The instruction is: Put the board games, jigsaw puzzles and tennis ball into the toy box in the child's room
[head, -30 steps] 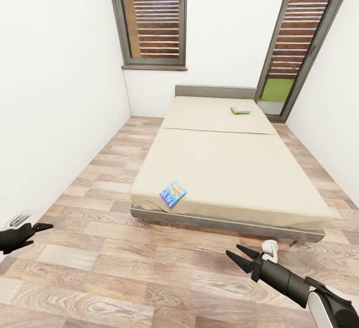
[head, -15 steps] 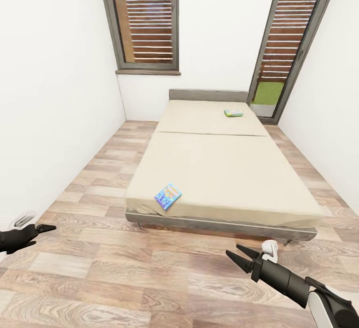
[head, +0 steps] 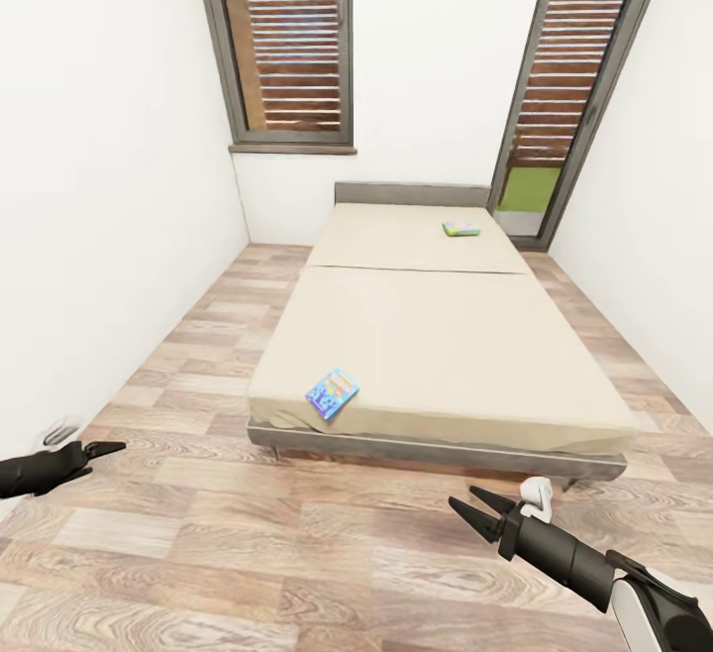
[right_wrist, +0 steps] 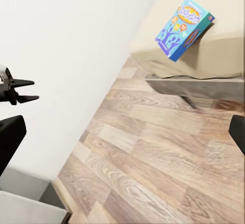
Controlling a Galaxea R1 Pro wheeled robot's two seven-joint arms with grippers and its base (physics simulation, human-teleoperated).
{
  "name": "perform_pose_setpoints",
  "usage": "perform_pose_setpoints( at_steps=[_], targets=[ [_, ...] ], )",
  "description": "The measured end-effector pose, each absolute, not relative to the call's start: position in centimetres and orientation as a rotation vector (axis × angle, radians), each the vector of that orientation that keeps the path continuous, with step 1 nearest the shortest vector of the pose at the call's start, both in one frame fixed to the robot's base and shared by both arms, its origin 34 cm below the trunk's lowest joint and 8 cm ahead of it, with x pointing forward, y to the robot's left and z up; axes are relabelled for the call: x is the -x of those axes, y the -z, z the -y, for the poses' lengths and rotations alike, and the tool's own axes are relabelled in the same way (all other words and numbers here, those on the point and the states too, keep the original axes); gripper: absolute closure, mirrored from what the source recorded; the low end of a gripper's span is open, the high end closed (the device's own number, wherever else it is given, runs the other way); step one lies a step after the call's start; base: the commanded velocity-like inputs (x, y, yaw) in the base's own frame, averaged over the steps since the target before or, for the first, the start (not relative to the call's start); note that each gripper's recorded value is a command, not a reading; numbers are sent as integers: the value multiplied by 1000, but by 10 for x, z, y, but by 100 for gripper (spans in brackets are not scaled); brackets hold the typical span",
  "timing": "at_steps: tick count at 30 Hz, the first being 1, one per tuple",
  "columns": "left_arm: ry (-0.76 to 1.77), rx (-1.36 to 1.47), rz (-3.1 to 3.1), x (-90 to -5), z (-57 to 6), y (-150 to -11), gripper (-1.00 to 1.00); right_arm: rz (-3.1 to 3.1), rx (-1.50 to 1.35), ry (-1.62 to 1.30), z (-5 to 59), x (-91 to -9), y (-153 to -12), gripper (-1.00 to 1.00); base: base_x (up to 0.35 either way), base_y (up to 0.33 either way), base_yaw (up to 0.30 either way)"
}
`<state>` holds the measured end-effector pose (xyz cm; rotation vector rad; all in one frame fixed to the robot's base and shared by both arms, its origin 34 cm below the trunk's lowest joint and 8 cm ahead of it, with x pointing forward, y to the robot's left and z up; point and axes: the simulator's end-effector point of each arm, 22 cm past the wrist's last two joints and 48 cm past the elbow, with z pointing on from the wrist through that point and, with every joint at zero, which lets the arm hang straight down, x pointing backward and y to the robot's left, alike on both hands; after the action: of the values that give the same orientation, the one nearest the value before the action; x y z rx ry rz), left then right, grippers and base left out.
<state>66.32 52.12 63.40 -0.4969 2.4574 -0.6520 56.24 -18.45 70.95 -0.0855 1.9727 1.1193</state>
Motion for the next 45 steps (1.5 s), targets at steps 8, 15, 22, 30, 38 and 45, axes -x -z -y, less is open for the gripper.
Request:
perform_pose_setpoints(
  at_steps=[8,15,22,30,38,45],
  targets=[
    [721,417,-2457,-658,-505,-634,-100,-2027,41,-1034,192,-570,-695,-100,0,0,0],
    [726,400,-2467,-656,-502,-633,-100,-2062,53,-1019,181,-569,-686,-100,0,0,0],
    [727,397,-2469,-655,-502,-632,-100,-2065,59,-1025,177,-568,-686,-100,0,0,0],
    [727,397,-2469,-655,-502,-632,-100,-2065,55,-1024,177,-568,-686,-100,0,0,0],
    [727,397,-2470,-655,-502,-632,-100,-2064,48,-1022,178,-569,-685,-100,0,0,0],
    [730,396,-2468,-655,-501,-632,-100,-2065,35,-1030,177,-569,-684,-100,0,0,0]
  ],
)
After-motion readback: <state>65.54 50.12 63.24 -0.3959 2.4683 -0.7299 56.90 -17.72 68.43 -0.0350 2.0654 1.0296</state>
